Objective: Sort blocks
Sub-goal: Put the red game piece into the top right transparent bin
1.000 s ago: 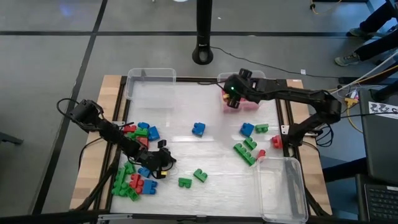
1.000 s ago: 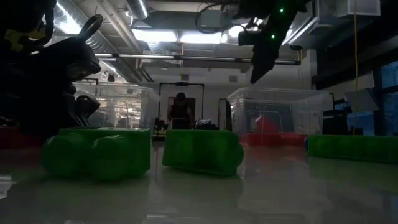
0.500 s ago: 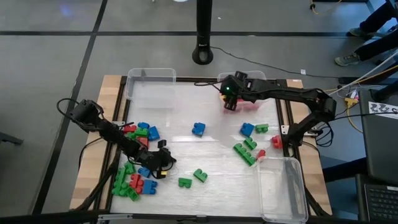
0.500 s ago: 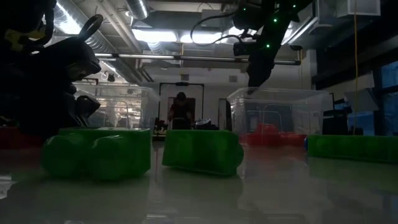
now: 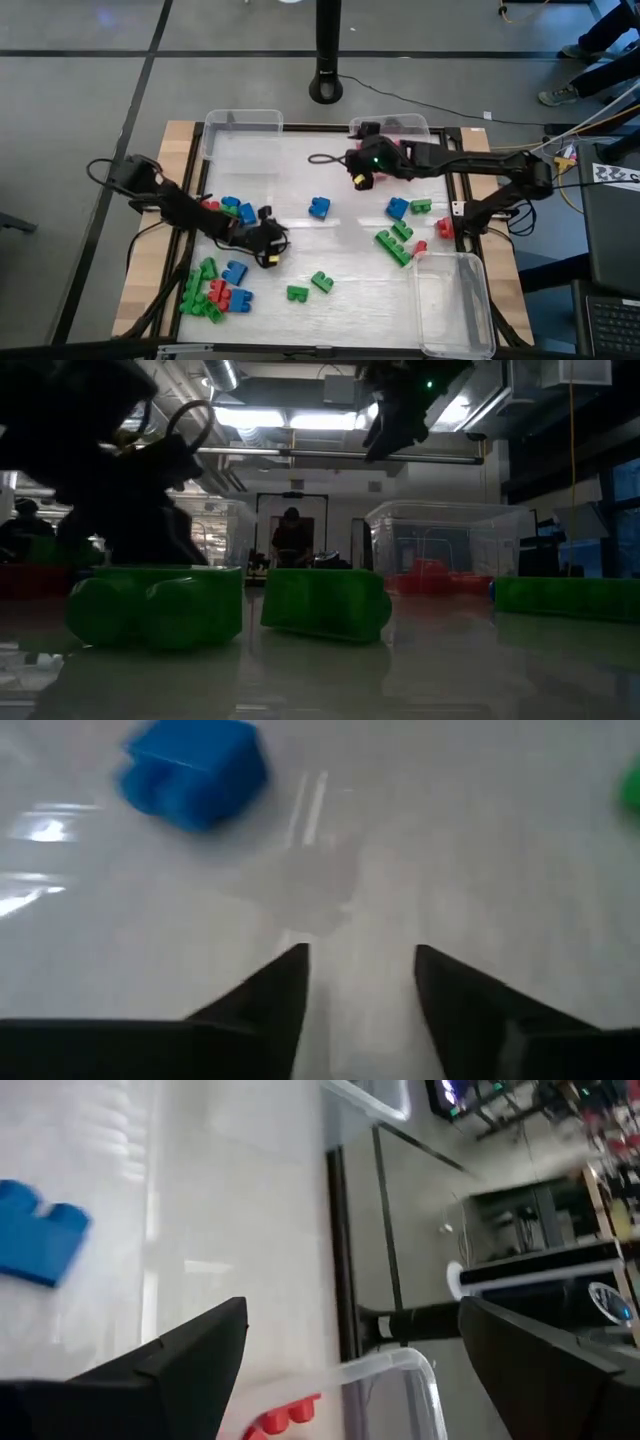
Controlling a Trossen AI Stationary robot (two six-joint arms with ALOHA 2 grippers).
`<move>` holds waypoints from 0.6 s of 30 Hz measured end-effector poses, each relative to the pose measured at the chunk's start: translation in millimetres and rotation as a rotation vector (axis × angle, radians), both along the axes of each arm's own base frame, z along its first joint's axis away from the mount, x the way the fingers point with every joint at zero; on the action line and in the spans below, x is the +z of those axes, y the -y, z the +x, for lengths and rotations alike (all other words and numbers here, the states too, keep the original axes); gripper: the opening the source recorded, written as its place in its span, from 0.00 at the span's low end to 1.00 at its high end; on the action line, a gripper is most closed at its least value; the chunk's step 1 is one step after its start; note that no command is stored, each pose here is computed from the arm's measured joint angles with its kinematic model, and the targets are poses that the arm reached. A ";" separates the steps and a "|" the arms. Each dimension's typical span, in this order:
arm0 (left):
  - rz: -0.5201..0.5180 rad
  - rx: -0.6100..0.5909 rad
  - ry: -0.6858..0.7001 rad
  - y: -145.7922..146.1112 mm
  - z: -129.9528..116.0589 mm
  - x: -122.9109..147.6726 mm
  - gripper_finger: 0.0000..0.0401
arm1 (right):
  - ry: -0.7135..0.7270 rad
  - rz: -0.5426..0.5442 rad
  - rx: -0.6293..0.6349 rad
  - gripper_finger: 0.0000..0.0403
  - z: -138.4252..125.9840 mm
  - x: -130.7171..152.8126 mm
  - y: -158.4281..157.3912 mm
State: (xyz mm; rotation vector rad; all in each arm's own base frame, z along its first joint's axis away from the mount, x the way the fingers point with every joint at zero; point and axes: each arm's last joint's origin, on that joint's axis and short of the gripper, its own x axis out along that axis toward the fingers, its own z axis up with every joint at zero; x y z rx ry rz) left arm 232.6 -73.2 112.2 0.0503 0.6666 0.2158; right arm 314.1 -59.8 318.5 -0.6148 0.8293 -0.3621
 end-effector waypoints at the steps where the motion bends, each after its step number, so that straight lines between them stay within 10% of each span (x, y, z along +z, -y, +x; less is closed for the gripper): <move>1: 0.017 0.003 -0.012 -3.4 0.5 7.2 0.50 | -0.001 0.001 0.016 0.90 -0.9 1.3 -4.7; 9: 0.012 0.113 -0.132 -25.0 -20.0 81.2 0.61 | -0.065 0.020 0.069 0.90 -6.4 -0.8 -28.4; 18: -0.282 0.489 -0.329 -40.5 -74.3 101.4 0.61 | -0.050 -0.029 0.113 0.90 -4.0 -0.1 -60.8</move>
